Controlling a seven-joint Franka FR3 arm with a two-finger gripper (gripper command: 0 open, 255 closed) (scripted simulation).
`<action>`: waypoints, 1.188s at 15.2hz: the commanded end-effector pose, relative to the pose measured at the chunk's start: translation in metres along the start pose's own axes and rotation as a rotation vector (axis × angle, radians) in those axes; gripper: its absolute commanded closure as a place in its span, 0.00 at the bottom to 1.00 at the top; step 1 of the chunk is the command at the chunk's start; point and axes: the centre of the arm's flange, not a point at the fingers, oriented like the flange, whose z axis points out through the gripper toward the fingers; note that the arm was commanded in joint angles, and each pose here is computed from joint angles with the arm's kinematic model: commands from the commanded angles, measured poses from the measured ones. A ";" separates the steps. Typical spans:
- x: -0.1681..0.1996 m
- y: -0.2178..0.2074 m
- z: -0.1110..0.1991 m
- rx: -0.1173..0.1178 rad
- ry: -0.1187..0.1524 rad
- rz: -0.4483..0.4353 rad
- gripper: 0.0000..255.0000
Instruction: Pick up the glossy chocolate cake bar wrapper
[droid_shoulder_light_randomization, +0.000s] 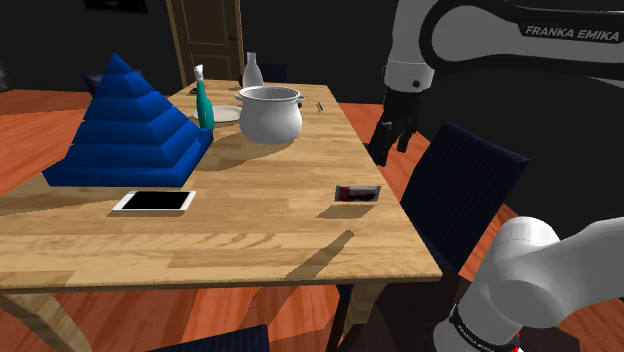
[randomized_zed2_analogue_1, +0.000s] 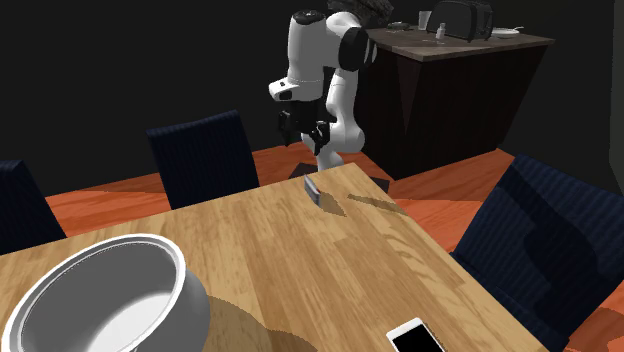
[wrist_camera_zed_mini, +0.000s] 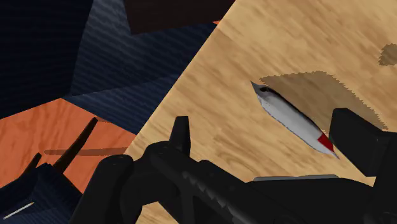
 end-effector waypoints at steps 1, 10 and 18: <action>0.000 0.000 0.000 0.000 0.000 0.000 0.00; 0.046 -0.058 0.052 0.024 0.022 -0.860 0.00; 0.047 -0.060 0.081 0.024 0.022 -0.860 1.00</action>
